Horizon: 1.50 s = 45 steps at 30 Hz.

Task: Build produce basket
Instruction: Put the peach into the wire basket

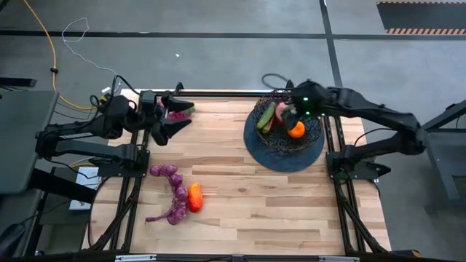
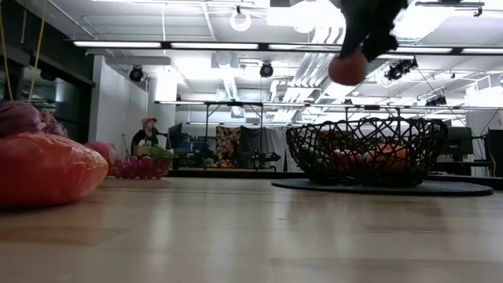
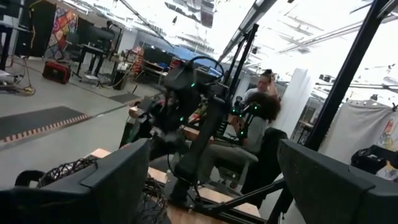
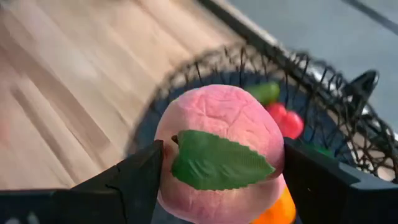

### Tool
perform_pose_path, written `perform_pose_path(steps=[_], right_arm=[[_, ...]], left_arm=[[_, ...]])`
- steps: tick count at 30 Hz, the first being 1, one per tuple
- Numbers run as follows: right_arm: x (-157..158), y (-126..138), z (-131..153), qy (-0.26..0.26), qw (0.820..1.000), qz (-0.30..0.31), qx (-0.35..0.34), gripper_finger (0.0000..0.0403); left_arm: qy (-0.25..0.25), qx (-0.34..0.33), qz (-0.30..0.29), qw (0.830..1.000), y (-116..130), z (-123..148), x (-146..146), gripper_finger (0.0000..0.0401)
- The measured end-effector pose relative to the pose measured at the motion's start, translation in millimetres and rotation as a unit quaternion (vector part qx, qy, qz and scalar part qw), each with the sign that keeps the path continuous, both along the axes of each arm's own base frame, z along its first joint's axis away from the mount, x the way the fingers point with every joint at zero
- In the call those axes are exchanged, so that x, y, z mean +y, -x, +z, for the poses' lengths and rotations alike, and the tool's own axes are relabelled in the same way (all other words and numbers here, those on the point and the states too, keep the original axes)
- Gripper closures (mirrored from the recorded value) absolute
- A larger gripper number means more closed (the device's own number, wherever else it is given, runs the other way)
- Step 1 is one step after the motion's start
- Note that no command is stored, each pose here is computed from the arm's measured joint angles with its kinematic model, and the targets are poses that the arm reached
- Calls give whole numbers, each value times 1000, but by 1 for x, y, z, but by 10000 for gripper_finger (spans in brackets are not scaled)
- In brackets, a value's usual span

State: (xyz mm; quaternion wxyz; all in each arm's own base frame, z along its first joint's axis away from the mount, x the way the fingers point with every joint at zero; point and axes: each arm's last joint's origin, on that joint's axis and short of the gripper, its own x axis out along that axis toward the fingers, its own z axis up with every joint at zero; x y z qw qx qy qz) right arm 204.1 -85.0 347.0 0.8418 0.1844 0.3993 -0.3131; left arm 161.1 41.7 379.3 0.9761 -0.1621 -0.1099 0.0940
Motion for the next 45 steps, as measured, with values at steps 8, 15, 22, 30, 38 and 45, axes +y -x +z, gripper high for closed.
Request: perform_pose_path(steps=[8, 15, 22, 30, 38, 45], right_arm=[[-18, -28, -65, -38, 991, 43, 125, 126], [-29, -47, -106, -63, 976, 82, 191, 126], [-35, -57, -127, -49, 967, 70, 240, 118], [-36, -59, -133, -60, 965, 57, 247, 100], [-37, -61, -133, -57, 967, 55, 241, 98], [-35, -60, -134, -94, 969, 45, 225, 46]], left_arm=[[0, 1, 0, 1000, 0, 0, 0, 62], [0, 1, 0, 1000, 0, 0, 0, 62], [-9, 3, 3, 1000, 0, 0, 0, 62], [-9, 3, 4, 1000, 0, 0, 0, 62], [-9, 3, 4, 1000, 0, 0, 0, 62], [-9, 4, 4, 1000, 0, 0, 0, 62]])
